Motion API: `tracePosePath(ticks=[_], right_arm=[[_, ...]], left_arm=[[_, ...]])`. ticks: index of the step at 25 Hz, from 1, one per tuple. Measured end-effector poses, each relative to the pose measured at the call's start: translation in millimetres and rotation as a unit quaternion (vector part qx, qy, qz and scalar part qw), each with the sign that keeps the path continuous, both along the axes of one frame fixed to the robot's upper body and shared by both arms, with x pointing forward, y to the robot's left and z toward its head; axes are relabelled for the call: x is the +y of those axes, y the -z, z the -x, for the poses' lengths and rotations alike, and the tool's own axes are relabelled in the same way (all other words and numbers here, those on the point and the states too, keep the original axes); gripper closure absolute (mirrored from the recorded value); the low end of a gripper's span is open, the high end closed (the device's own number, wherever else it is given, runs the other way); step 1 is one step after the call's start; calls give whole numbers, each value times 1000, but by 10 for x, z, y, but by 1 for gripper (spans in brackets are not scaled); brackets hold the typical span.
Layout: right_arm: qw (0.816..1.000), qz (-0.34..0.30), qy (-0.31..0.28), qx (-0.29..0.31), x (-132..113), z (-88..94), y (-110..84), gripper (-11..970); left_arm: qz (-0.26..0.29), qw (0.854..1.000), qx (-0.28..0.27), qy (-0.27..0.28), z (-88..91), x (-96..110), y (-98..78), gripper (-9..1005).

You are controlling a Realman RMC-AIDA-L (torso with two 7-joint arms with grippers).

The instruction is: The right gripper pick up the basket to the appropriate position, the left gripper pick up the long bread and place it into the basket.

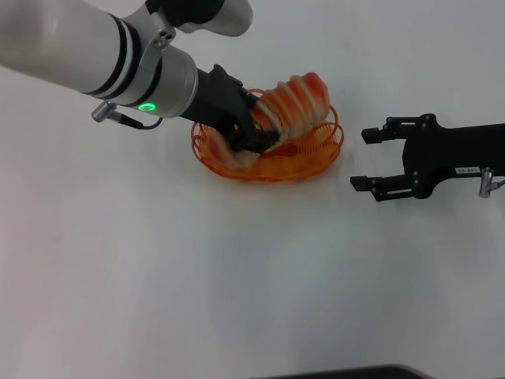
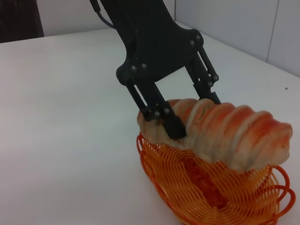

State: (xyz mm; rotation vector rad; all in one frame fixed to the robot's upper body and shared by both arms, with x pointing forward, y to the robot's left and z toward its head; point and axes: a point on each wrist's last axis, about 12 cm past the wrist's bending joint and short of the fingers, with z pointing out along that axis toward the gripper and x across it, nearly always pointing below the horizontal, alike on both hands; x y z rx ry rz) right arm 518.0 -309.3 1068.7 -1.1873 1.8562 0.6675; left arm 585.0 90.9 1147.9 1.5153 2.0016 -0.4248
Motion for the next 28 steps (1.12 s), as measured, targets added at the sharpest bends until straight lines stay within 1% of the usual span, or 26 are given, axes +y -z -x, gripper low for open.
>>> tracePosePath(ticks=[2, 7, 11, 13, 14, 16, 18, 19, 20, 21, 23, 24, 27, 28], right_arm=[[1000, -1, 0, 1, 2, 2, 5, 136], [1000, 0, 3, 0, -5, 1, 8, 136], [1000, -2, 5, -2, -17, 2, -3, 136], [1000, -2, 6, -4, -21, 3, -4, 137], [1000, -2, 5, -4, -21, 4, -1, 137], [1000, -1, 6, -5, -22, 7, 7, 137], [1000, -1, 8, -5, -24, 6, 10, 137], [1000, -1, 8, -5, -26, 9, 12, 137], [1000, -1, 9, -5, -30, 13, 14, 137], [1000, -2, 10, -5, -34, 17, 15, 137], [1000, -3, 11, -5, -42, 26, 19, 138], [1000, -4, 13, -5, -46, 31, 22, 138], [1000, -5, 16, -10, -67, 32, 15, 138], [1000, -6, 19, -11, -75, 31, 12, 138]], left_arm=[[7, 1000, 4, -8, -8, 35, 1, 413], [53, 998, 20, -28, -18, 211, -30, 311], [108, 992, 43, -38, 25, 509, -96, 230], [141, 987, 60, -44, 96, 800, -87, 189], [152, 985, 65, -47, 127, 902, -76, 161], [190, 976, 77, -70, 243, 1256, 3, 105], [220, 968, 82, -92, 370, 1556, 104, 49], [233, 964, 82, -104, 439, 1698, 162, 49], [248, 958, 82, -120, 542, 1878, 258, 49], [256, 954, 82, -131, 626, 2002, 337, 49], [279, 944, 84, -154, 871, 2277, 548, 49], [284, 942, 85, -158, 919, 2321, 585, 49], [309, 931, 90, -171, 1168, 2489, 753, 49], [313, 929, 92, -172, 1224, 2507, 791, 49]])
